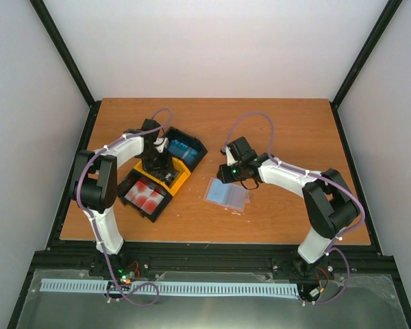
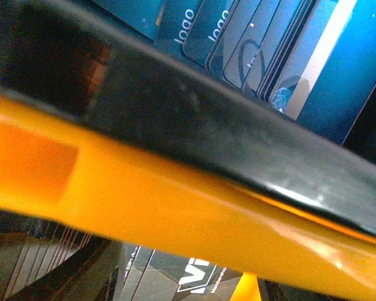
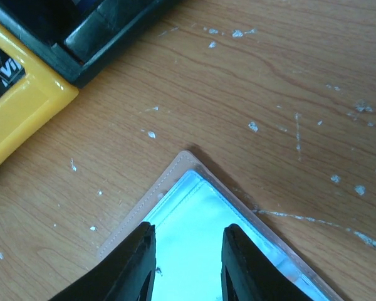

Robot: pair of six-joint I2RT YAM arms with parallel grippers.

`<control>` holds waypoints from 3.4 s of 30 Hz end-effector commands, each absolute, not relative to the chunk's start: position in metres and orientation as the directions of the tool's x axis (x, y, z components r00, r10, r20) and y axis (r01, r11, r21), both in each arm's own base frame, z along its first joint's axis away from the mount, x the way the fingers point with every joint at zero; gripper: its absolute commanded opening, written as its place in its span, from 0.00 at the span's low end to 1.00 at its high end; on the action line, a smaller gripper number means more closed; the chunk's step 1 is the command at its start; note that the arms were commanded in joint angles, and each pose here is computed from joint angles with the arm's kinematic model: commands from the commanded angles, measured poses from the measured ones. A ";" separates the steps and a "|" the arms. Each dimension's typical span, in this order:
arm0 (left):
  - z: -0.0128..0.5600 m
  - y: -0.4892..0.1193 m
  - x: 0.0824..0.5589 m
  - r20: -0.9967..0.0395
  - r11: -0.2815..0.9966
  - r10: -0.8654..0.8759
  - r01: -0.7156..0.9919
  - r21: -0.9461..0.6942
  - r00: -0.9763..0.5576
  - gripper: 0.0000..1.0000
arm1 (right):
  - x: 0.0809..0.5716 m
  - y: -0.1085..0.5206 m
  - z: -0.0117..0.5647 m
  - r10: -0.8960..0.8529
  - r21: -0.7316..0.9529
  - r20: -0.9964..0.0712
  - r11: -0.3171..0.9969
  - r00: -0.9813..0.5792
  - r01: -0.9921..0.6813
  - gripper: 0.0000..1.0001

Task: Put the credit cards into the card holder
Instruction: Pick up the credit card from the storage box.

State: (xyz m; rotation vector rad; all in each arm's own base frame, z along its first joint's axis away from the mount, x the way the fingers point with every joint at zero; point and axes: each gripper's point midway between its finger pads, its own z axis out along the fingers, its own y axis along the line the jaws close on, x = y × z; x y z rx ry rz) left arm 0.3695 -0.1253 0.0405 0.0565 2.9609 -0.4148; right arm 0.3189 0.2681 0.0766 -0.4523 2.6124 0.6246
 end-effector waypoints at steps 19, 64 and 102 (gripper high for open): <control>0.046 -0.153 0.374 -0.135 0.901 0.065 0.116 -0.418 -0.989 0.50 | 0.313 0.339 0.068 -0.469 0.229 -0.507 0.736 -0.724 -0.637 0.32; 0.038 -0.173 0.340 -0.009 0.844 0.056 0.053 -0.533 -0.998 0.48 | 0.310 0.397 0.034 -0.547 0.227 -0.466 0.685 -0.695 -0.692 0.29; 0.070 -0.112 0.399 -0.305 0.988 -0.034 0.015 -0.154 -0.952 0.74 | 0.310 0.396 0.028 -0.547 0.227 -0.457 0.691 -0.702 -0.686 0.29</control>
